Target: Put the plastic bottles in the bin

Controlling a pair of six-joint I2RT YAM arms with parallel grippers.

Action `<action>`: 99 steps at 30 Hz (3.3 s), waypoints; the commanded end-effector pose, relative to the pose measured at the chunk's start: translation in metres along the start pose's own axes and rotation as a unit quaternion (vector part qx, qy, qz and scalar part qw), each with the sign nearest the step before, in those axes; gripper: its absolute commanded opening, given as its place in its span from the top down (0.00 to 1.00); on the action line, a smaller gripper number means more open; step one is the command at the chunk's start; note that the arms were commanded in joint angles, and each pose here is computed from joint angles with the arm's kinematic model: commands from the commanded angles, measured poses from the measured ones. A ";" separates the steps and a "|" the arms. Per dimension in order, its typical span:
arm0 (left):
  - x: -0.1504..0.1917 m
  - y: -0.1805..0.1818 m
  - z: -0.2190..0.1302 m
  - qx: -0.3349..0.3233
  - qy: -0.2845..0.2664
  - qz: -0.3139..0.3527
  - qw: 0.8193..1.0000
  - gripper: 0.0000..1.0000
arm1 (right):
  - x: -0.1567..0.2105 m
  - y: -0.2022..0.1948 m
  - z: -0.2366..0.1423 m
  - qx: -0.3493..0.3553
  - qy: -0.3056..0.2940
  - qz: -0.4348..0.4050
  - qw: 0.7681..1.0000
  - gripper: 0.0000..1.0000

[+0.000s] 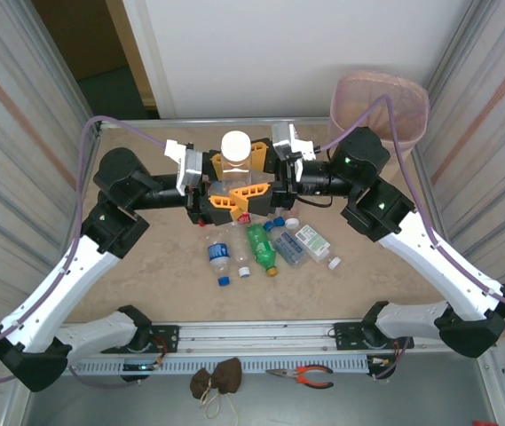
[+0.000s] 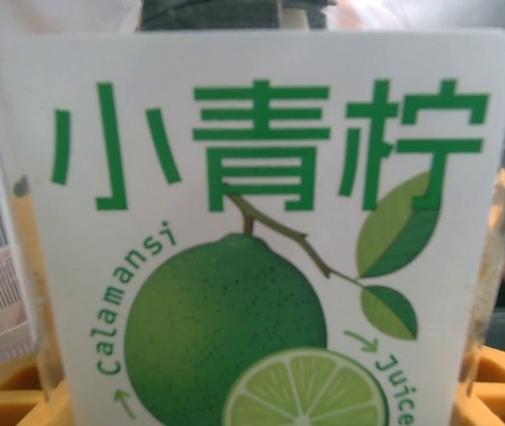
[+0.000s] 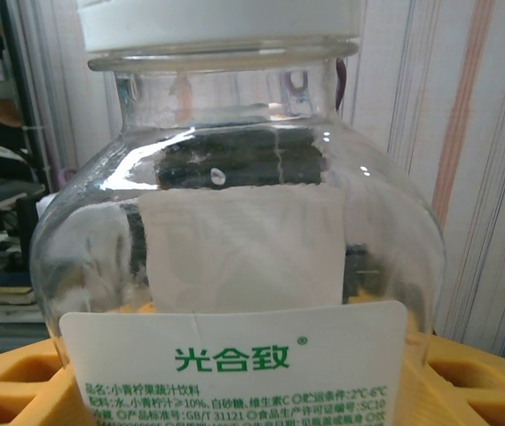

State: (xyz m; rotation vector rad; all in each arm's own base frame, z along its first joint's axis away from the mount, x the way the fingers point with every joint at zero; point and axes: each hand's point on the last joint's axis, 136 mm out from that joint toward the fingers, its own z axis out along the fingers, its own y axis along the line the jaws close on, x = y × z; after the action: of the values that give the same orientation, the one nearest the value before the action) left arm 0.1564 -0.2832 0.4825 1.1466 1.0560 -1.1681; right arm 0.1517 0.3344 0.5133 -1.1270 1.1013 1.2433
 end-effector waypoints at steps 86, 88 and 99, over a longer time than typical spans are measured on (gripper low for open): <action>0.105 0.033 -0.068 -0.246 0.115 -0.078 0.959 0.18 | 0.344 -0.363 -0.332 0.538 0.344 0.515 0.572 0.36; 0.106 0.033 -0.069 -0.247 0.116 -0.079 0.959 0.18 | 0.352 -0.363 -0.340 0.549 0.356 0.513 0.556 0.33; 0.103 0.031 -0.083 -0.269 0.117 -0.076 0.953 0.18 | 0.374 -0.365 -0.345 0.558 0.379 0.513 0.530 0.19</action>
State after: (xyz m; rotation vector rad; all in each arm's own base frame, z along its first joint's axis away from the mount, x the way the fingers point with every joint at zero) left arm 0.1974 -0.2184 0.3743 0.7994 1.5521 -0.8169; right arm 0.5369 0.0386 0.1445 0.2380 2.7824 0.3927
